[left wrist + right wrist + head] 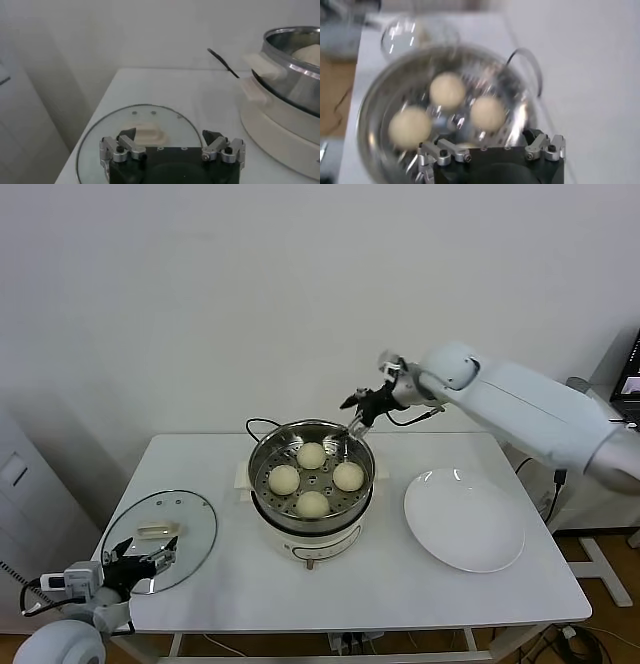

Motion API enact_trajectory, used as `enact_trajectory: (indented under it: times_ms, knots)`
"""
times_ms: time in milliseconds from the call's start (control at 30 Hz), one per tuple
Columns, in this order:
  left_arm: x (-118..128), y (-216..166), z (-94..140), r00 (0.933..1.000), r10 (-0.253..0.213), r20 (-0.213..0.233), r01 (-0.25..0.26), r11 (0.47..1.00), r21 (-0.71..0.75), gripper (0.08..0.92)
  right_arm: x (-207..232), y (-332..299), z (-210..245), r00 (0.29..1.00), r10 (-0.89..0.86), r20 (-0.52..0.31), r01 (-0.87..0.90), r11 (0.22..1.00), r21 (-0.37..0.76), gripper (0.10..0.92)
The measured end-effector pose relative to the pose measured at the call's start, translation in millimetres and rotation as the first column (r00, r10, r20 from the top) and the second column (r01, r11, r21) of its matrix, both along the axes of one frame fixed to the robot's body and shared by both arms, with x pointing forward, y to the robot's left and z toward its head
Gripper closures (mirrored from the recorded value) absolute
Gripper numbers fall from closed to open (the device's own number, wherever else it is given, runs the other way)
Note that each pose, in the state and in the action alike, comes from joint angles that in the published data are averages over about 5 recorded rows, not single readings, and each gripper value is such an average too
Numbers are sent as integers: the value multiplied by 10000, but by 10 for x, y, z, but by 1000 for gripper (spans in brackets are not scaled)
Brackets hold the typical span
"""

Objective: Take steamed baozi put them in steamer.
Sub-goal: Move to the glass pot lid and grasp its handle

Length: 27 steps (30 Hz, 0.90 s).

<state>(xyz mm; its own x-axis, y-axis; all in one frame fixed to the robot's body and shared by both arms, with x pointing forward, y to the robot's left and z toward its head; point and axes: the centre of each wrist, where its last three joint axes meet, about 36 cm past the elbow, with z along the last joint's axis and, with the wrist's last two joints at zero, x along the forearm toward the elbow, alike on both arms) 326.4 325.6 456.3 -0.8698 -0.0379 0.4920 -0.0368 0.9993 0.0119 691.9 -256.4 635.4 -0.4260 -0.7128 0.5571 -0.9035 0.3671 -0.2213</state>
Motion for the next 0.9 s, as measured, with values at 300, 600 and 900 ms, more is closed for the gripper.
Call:
enact_trajectory:
  times_ms: [300,600,900]
  knots:
    - [8,-8,52,9996,-74,262,73,10000,14,177,-336,-619,-524,9490,-2757,1528,2130,9183,3337,200]
    - [-7,47,24,9971,-243,718,167,9944,1039,177,-921,-1078,-1246,8280,-5386,1558,3898,7526,5306,200]
    - [-94,121,-159,9820,-1125,1515,314,8893,4563,177,-1595,-1468,-1876,6953,-7127,924,5381,6015,5904,200]
